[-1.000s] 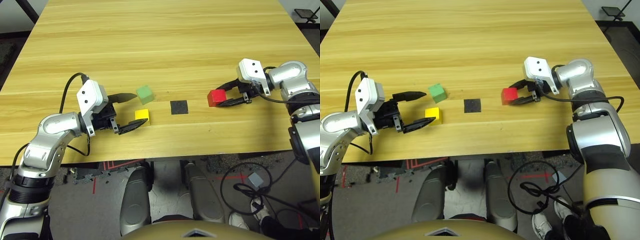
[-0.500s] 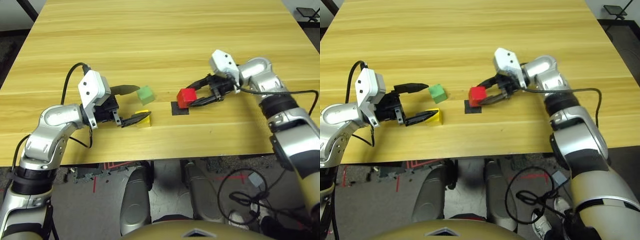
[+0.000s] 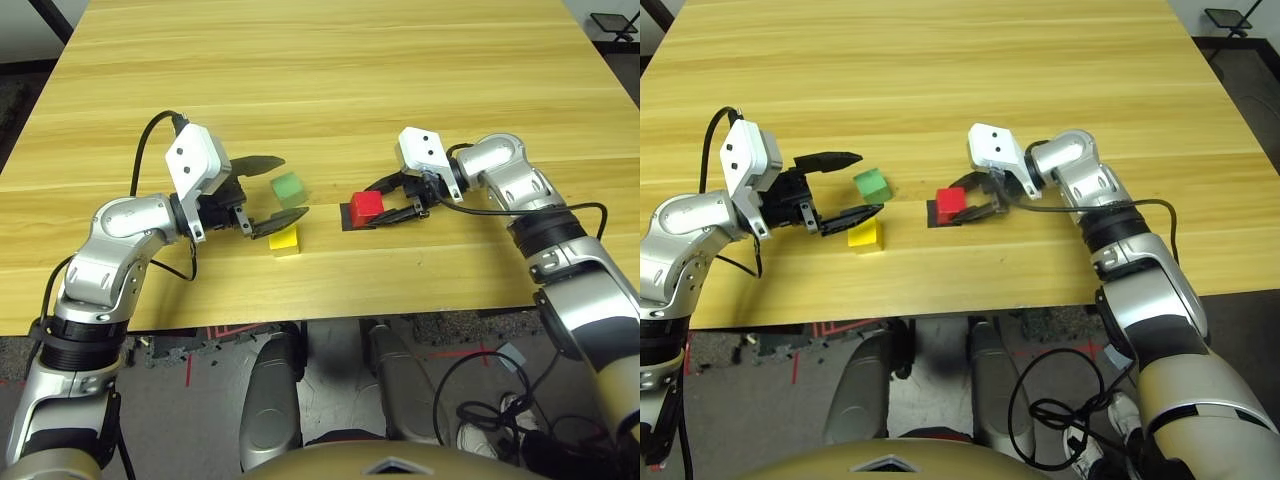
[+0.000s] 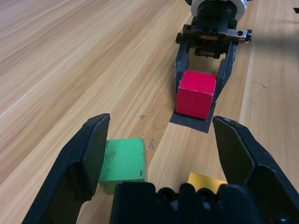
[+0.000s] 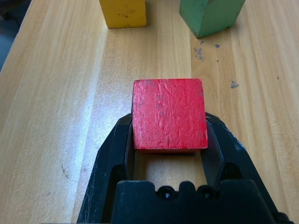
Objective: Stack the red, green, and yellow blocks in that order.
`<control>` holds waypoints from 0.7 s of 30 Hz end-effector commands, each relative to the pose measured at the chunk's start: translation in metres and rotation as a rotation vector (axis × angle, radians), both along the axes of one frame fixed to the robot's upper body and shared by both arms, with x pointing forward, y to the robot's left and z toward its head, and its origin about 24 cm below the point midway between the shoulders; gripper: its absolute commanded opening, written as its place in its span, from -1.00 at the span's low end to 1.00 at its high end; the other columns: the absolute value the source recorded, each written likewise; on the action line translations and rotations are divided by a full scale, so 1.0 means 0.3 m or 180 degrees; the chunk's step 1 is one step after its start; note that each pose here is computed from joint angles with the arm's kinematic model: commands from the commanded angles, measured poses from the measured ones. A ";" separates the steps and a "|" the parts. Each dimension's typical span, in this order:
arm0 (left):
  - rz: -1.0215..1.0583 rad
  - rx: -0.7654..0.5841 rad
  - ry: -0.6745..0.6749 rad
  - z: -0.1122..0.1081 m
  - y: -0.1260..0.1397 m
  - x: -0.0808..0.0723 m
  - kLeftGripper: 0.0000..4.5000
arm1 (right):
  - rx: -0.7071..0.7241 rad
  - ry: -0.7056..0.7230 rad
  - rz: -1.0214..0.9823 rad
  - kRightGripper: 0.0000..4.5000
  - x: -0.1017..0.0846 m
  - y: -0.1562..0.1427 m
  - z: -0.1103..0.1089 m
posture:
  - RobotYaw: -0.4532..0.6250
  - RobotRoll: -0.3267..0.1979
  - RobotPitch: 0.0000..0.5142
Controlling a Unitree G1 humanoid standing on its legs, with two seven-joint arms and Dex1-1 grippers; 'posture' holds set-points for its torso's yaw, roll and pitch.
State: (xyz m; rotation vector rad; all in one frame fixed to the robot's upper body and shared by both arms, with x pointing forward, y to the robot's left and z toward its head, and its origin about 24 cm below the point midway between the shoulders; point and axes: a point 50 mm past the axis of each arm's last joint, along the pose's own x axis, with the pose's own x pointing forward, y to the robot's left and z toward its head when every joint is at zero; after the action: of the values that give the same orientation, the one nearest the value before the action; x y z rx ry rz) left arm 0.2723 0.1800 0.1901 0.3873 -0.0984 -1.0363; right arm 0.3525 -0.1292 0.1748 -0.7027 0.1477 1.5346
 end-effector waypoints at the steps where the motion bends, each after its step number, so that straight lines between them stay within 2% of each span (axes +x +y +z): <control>1: -0.0014 0.0008 0.0037 -0.011 -0.016 -0.007 1.00 | -0.0019 0.0090 -0.0033 -0.09 -0.008 0.000 -0.031 | 0.49 -0.06 0.08; 8: 0.0060 0.0034 0.0026 -0.012 -0.019 0.000 1.00 | -0.0086 0.0104 0.0004 -0.09 -0.014 -0.004 -0.033 | 0.48 -0.07 0.09; 15: 0.0246 0.0137 0.0042 -0.002 -0.015 0.027 1.00 | 0.0037 0.0233 0.0180 0.96 -0.027 -0.007 -0.010 | 0.44 -0.07 0.07; 21: 0.0279 0.0380 0.0156 0.005 -0.021 0.046 1.00 | 0.0175 0.0187 0.0290 0.98 -0.020 -0.053 0.065 | 0.42 -0.05 0.07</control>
State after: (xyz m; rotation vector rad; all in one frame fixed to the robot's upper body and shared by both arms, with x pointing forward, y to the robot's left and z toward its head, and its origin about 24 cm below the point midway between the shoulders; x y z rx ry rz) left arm 0.2856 0.1750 0.1965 0.4499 -0.0273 -0.9504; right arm 0.3452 -0.1372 0.1827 -0.6281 0.1537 1.6500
